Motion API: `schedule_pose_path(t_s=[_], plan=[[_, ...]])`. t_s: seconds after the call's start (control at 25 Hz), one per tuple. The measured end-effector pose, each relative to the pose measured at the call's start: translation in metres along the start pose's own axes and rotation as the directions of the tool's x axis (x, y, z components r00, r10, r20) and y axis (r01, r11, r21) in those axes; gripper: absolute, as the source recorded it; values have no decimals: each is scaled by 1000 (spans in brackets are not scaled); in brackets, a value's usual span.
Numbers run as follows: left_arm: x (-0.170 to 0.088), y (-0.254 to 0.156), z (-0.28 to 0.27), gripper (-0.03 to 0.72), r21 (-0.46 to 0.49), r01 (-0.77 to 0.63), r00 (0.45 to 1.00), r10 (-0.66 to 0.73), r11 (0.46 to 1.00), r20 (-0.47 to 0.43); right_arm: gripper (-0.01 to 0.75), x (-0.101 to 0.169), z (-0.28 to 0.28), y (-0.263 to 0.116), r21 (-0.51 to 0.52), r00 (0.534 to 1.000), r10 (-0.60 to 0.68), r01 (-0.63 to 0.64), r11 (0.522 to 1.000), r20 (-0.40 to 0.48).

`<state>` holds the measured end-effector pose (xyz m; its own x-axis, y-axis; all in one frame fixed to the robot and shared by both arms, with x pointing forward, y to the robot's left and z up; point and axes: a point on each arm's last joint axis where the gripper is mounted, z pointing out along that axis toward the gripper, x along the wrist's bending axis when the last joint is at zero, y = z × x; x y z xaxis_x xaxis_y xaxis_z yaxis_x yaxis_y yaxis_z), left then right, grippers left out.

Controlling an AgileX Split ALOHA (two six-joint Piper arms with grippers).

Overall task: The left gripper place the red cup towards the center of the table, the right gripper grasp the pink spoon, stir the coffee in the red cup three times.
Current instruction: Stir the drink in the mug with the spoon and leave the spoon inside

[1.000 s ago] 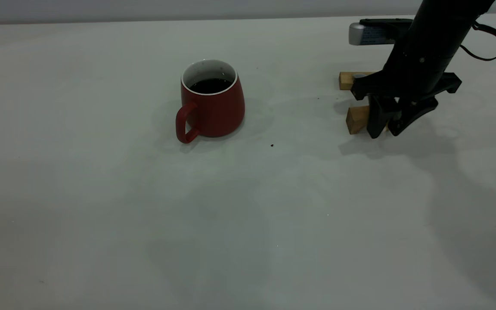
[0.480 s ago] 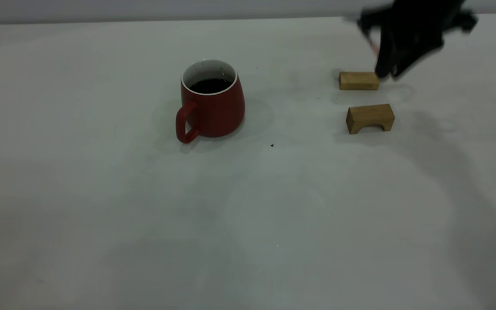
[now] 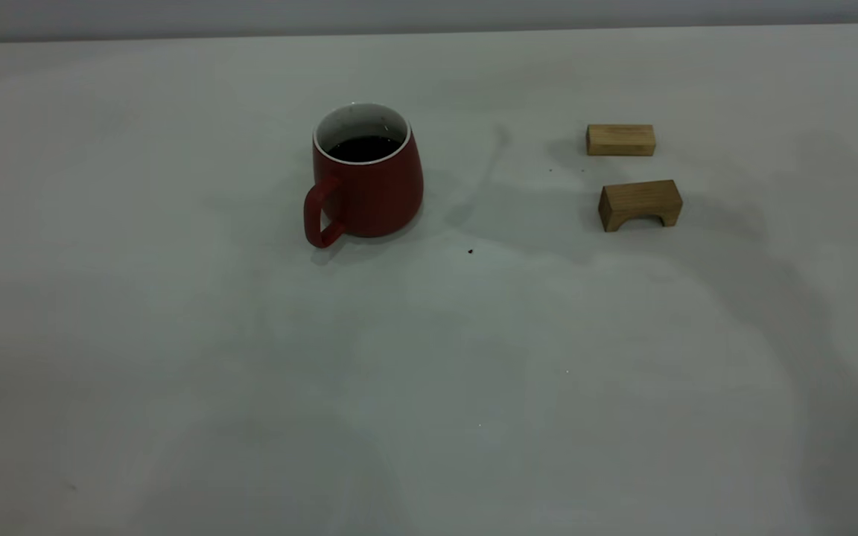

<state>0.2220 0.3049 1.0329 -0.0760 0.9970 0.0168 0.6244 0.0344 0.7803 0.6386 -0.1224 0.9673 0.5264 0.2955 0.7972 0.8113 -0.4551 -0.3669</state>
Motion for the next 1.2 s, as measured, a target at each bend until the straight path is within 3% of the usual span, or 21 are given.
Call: schedule_pose_path(t_s=[0.08,0.16,0.28,0.6,0.96,1.08,1.2], plan=[[0,0,0,573,0,-1,1000,1,1000,0,145,0,18,-5,39,973,223,-221,975,-63],[0,0,0,573,0,-1,1000,1,1000,0,145,-4,39,-11,92,901,426,-419,903,-78],[0,0,0,573,0,-1,1000,1,1000,0,145,-10,64,-18,144,810,582,-569,810,-69],[0,0,0,573,0,-1,1000,1,1000,0,145,-16,105,-3,163,762,646,-631,758,-53],[0,0,0,573,0,-1,1000,1,1000,0,145,-67,138,23,100,622,783,-780,617,22],[0,0,0,573,0,-1,1000,1,1000,0,145,-73,145,27,112,623,782,-780,616,39],[0,0,0,573,0,-1,1000,1,1000,0,145,-61,147,28,158,665,746,-740,653,30]])
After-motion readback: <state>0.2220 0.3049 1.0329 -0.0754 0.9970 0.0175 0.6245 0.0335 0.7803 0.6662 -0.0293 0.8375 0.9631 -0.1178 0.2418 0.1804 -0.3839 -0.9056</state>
